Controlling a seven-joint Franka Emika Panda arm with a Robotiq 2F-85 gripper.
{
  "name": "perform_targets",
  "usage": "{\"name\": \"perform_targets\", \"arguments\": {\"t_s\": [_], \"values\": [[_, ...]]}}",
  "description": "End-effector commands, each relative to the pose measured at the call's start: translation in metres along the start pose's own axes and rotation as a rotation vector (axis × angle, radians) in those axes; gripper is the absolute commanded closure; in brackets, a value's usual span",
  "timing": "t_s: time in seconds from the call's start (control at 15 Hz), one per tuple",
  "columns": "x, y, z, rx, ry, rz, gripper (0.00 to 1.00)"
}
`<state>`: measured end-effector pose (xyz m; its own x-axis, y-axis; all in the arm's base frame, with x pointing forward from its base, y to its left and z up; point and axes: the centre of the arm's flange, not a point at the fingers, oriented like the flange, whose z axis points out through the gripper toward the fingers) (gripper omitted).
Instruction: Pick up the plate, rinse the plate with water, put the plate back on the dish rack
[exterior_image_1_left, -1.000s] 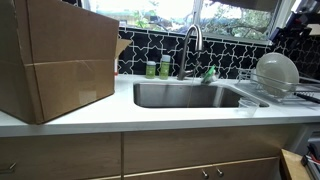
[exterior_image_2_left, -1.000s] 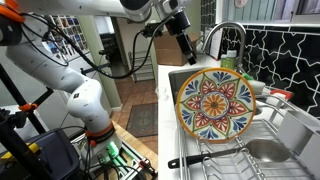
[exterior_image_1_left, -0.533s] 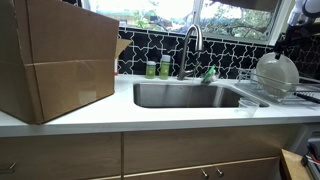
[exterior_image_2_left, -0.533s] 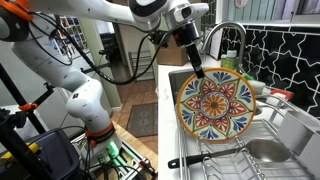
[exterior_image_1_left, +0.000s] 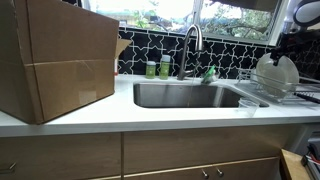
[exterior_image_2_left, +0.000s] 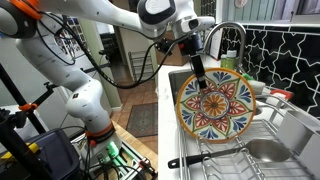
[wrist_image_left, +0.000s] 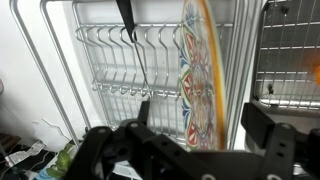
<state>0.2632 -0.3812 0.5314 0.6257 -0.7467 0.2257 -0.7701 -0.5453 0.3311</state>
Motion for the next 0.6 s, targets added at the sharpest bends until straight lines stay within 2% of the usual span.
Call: {"name": "perform_targets", "arguments": {"t_s": [0.0,0.47,0.53], "values": [[0.0026,-0.0003,0.0100,-0.002,-0.006,-0.004,0.39],[0.0025,-0.0034,0.0063,0.024,0.017,-0.006,0.94],[0.0032,-0.0051,0.0053,0.028,0.020,-0.004,0.99]]}}
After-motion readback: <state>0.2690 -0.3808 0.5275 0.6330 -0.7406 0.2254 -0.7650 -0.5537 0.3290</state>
